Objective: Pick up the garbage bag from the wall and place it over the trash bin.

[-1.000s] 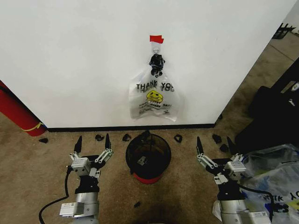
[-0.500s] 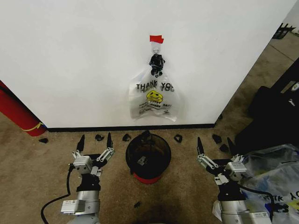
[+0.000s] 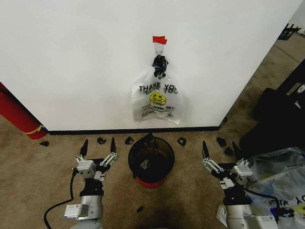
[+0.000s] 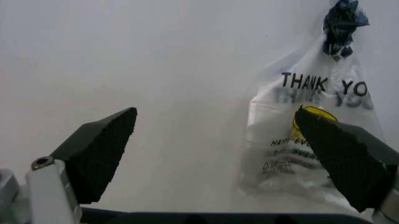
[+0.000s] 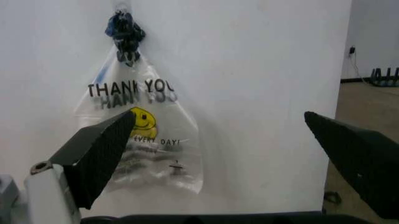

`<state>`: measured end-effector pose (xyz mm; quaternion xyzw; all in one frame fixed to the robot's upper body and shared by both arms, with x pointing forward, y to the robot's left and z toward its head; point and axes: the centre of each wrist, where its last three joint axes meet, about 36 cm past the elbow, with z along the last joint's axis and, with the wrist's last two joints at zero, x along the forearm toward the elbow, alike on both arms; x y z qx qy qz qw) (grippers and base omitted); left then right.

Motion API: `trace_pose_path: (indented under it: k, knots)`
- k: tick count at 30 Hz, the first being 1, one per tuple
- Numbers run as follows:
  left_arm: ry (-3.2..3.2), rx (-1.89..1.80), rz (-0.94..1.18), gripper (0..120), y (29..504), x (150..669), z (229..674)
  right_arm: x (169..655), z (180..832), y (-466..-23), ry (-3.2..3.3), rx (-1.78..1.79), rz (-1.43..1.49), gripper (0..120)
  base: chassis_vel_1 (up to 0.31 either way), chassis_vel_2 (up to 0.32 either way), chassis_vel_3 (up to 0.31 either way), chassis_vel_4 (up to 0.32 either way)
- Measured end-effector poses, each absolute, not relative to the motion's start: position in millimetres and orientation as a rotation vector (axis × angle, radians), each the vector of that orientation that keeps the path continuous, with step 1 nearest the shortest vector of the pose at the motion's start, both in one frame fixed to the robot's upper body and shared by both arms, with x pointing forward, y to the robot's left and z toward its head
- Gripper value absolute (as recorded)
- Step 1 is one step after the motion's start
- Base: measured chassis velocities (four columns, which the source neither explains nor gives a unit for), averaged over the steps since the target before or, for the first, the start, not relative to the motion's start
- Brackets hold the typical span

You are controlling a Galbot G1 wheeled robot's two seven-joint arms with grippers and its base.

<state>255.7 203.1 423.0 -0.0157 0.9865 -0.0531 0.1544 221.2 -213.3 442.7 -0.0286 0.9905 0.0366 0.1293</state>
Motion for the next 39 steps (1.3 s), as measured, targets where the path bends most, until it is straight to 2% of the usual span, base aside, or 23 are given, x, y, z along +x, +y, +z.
trace_pose_path:
  k: [39]
  knots:
    - [2.827,-0.034,-0.138,100,207.3,257.8,427.6,224.7,434.4,-214.5,2.874,-0.135,0.067,100,0.000,0.000,0.000,0.000]
